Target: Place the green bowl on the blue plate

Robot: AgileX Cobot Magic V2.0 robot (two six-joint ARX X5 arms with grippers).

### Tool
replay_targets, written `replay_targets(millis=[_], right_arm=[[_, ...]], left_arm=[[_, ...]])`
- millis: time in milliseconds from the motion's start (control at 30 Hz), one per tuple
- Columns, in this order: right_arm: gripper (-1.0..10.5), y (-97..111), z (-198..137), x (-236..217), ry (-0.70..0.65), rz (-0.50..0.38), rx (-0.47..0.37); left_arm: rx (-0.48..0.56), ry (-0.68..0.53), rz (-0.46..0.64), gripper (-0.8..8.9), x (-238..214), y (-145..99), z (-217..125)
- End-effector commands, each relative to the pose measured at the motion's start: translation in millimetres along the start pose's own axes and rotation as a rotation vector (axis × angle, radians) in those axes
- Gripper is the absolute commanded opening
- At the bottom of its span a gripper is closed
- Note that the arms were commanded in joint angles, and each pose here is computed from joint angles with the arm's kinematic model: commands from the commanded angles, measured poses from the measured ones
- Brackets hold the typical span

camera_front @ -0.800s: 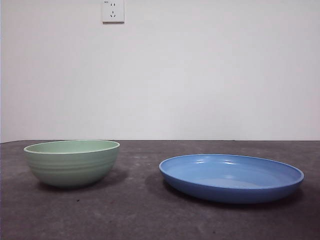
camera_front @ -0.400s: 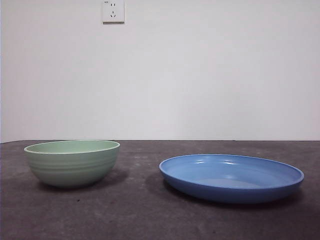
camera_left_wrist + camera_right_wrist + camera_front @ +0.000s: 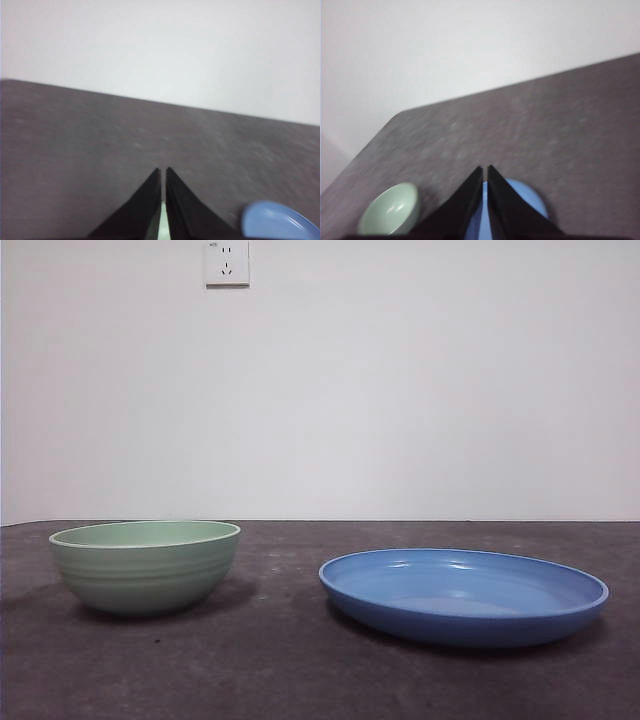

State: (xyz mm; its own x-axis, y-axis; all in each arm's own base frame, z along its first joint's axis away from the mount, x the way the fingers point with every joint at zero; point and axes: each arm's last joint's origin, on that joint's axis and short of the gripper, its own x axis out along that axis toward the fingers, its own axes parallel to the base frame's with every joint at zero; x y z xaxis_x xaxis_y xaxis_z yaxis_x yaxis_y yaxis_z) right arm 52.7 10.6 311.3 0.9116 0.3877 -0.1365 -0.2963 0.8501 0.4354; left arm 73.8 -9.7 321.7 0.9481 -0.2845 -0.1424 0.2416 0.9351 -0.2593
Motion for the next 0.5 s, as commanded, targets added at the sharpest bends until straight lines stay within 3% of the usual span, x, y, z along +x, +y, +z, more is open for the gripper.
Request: replay_targets(millis=[33, 300, 500], right_arm=[[0.1, 8, 14, -2, 0.044, 0.04, -0.032], [0.1, 20, 44, 8, 0.195, 0.083, -0.076], [0.1, 30, 49, 21, 0.326, 0.204, -0.144]], left_arm=[[-0.015, 0.061, -0.073, 0.16, 0, -5, 12], [-0.011, 0.234, -0.2, 0.16, 7, -16, 31], [0.034, 0.367, -0.279, 0.16, 15, -24, 40]])
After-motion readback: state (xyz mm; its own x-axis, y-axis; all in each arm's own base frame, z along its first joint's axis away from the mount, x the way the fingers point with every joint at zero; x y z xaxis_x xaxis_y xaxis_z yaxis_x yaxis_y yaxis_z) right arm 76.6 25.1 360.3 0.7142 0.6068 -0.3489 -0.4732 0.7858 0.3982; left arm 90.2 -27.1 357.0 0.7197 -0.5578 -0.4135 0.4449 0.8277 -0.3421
